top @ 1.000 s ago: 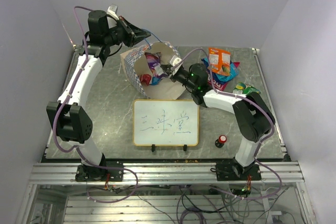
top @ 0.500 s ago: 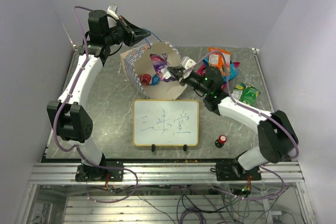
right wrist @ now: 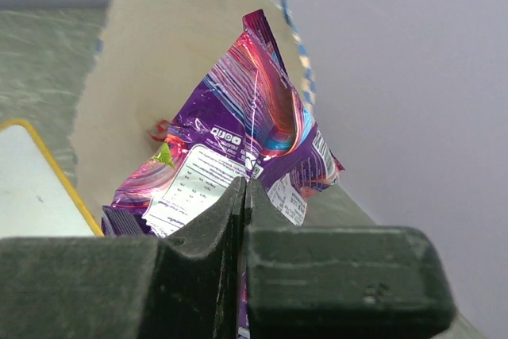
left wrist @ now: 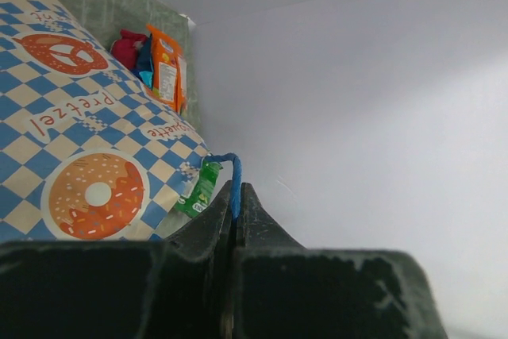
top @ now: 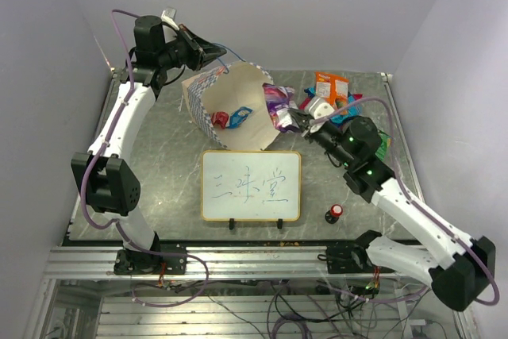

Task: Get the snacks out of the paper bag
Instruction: Place the snack at the center of the board.

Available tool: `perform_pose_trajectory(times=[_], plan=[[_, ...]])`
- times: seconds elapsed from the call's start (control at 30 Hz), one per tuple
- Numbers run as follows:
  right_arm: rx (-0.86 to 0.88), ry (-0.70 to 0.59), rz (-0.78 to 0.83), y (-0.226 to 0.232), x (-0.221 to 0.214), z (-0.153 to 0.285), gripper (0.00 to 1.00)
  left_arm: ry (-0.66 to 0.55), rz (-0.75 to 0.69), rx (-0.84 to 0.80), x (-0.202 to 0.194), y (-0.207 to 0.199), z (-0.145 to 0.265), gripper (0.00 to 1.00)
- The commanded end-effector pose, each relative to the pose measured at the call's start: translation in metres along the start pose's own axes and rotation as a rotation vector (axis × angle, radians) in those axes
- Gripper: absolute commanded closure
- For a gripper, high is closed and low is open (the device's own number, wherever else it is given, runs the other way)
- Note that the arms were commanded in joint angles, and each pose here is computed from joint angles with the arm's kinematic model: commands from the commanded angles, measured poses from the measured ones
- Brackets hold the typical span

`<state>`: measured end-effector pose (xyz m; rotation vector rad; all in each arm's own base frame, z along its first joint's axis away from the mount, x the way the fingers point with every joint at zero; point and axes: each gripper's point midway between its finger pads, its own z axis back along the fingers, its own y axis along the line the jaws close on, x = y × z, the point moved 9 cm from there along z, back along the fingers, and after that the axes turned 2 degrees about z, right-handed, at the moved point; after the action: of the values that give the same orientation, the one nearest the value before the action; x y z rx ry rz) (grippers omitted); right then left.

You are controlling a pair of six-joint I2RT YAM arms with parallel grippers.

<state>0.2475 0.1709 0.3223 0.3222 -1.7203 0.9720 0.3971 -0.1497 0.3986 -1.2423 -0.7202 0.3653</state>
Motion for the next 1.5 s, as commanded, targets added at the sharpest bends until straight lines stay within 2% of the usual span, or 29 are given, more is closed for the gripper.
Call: perform_pose_trajectory(times=[0.0, 0.17, 0.37, 0.5, 0.67, 0.8, 1.07, 1.33, 1.47], plan=[[-0.164, 0.157, 0.041, -0.014, -0.009, 0.031, 1.0, -0.032, -0.015, 0.037, 0.002, 0.005, 0.003, 0.93], [-0.317, 0.32, 0.088, -0.033, -0.029, 0.059, 1.0, -0.023, -0.018, 0.031, 0.001, 0.003, 0.005, 0.93], [-0.53, 0.553, 0.116, -0.074, -0.075, 0.097, 1.0, 0.002, -0.026, 0.027, 0.0, -0.003, 0.007, 0.93], [-0.611, 0.682, 0.124, -0.094, -0.107, 0.121, 1.0, 0.016, -0.021, 0.018, 0.0, -0.003, 0.006, 0.93], [-0.633, 0.808, 0.145, -0.109, -0.146, 0.14, 1.0, 0.035, -0.008, 0.012, -0.002, 0.001, 0.005, 0.93], [-0.613, 0.864, 0.149, -0.116, -0.17, 0.14, 1.0, 0.045, -0.006, 0.008, -0.003, 0.002, 0.005, 0.93], [-0.549, 0.93, 0.084, -0.088, -0.216, 0.147, 1.0, 0.049, -0.007, -0.013, -0.001, -0.001, 0.002, 0.93], [-0.553, 0.913, -0.024, -0.061, -0.242, 0.152, 1.0, 0.057, -0.002, -0.018, -0.004, 0.002, 0.002, 0.93], [-0.59, 0.93, -0.047, -0.065, -0.245, 0.151, 1.0, 0.079, 0.007, -0.042, -0.01, 0.001, -0.001, 0.93]])
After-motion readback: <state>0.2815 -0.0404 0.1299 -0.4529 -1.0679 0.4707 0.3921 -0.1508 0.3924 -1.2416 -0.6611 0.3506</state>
